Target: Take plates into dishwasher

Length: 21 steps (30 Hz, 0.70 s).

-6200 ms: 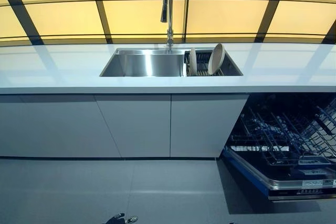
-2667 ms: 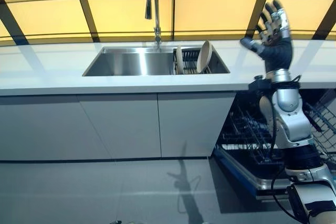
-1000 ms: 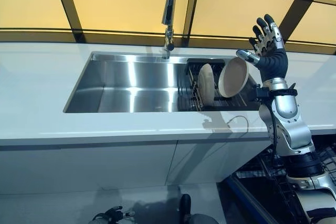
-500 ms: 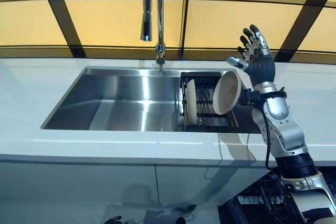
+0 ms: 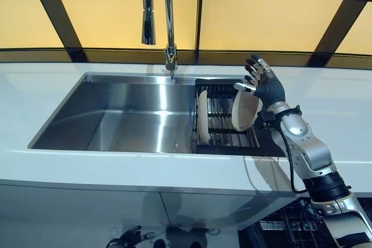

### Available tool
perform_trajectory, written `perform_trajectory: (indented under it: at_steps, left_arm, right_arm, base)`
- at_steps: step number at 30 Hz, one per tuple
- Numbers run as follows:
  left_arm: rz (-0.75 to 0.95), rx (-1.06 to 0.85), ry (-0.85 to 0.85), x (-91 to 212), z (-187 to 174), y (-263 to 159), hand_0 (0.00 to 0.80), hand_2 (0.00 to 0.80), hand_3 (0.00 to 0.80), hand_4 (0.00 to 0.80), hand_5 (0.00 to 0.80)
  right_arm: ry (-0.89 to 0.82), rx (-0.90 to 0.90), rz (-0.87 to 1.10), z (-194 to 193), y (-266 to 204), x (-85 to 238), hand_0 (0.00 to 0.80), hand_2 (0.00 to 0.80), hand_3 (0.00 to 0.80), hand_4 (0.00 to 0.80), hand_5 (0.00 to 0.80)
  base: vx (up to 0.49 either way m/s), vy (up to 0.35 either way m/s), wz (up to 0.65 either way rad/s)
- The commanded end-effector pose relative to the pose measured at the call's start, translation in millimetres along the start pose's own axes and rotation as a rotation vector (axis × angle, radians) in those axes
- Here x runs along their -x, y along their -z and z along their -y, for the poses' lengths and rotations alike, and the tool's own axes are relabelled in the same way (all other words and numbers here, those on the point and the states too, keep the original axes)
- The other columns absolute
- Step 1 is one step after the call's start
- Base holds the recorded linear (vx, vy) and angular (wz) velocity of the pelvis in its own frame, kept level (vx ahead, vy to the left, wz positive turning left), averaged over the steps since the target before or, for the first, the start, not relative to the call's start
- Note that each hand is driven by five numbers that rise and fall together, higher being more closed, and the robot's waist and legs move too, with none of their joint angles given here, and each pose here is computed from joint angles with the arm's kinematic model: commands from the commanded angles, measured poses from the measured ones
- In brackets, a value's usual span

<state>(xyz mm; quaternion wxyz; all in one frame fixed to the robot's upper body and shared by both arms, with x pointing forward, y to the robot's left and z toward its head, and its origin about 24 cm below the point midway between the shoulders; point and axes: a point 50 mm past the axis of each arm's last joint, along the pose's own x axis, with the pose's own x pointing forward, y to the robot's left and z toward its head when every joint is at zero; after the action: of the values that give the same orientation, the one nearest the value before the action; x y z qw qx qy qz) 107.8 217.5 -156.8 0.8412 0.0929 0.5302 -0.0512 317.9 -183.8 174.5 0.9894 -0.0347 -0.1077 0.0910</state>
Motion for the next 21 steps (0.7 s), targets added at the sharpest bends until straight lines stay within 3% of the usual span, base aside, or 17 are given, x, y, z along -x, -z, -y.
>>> perform_trajectory:
  at_steps: [1,21]
  left_arm:
    - [-0.025,-0.045,-0.005,-2,-1,-1,0.0,0.0,0.0,0.0,0.0]
    - [-0.02,-0.052,-0.01,-2,0,-2,0.0,0.0,0.0,0.0,0.0]
  right_arm:
    - [0.004,-0.024,0.052,13,-13,-1,0.0,0.0,0.0,0.0,0.0]
    - [0.008,-0.2,-0.058,-3,12,9,0.0,0.0,0.0,0.0,0.0]
  base:
    - [0.057,0.152,-0.2]
    - [0.039,0.091,-0.05]
